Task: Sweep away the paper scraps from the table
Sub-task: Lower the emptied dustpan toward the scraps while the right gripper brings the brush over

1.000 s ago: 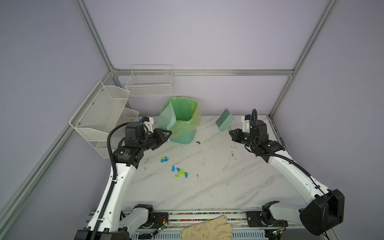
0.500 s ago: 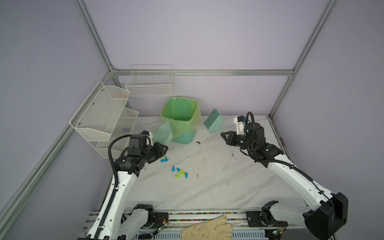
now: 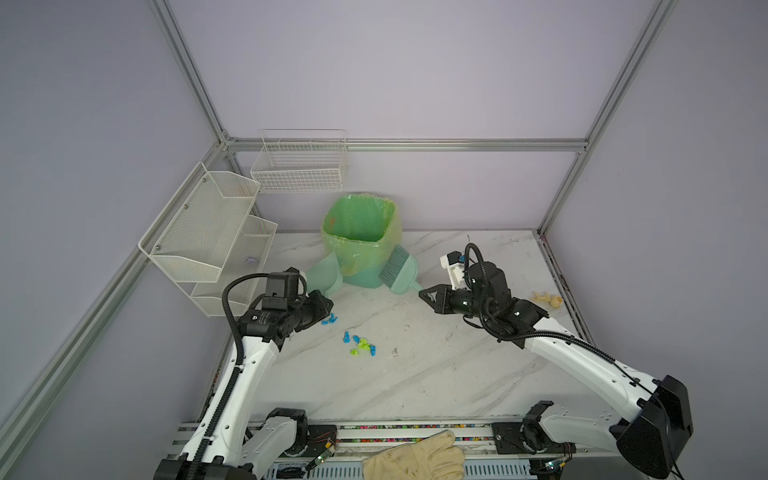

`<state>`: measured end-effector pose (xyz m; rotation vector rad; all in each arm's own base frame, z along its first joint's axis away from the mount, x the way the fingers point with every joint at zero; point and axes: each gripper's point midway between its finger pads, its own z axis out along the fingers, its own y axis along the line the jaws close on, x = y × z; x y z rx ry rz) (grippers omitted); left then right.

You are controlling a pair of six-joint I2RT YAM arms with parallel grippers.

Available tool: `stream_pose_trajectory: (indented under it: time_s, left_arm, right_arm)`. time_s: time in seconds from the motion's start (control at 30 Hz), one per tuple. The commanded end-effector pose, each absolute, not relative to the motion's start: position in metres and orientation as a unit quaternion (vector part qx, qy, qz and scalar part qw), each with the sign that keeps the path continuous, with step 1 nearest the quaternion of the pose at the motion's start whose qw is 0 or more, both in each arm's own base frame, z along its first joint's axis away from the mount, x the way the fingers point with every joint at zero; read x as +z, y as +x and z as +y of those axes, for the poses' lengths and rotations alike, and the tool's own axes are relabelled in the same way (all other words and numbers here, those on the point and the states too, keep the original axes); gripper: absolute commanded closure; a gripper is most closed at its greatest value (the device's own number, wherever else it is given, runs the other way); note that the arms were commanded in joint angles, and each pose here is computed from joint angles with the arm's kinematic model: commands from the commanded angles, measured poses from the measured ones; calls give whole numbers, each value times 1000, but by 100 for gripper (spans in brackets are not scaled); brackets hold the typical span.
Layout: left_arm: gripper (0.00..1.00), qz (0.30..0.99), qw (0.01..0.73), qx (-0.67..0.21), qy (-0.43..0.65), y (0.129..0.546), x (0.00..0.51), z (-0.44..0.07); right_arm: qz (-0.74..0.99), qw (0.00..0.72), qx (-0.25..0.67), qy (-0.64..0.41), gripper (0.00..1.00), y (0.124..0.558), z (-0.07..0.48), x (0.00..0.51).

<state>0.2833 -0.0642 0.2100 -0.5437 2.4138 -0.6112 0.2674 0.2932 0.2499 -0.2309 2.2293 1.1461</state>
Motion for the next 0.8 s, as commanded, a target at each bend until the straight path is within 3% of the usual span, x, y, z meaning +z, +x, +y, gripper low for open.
stream_pose_trajectory:
  time_s: [0.0, 0.43, 0.77]
  left_arm:
    - [100, 912, 292, -214, -192, 284, 198, -62]
    - [100, 914, 286, -216, -190, 291, 195, -64]
    - [100, 920, 287, -196, -181, 290, 194, -58]
  right_arm:
    - [837, 302, 448, -90, 100, 260, 308, 249]
    - [837, 238, 478, -118, 100, 207, 373, 226]
    - [851, 194, 471, -128, 100, 193, 396, 190]
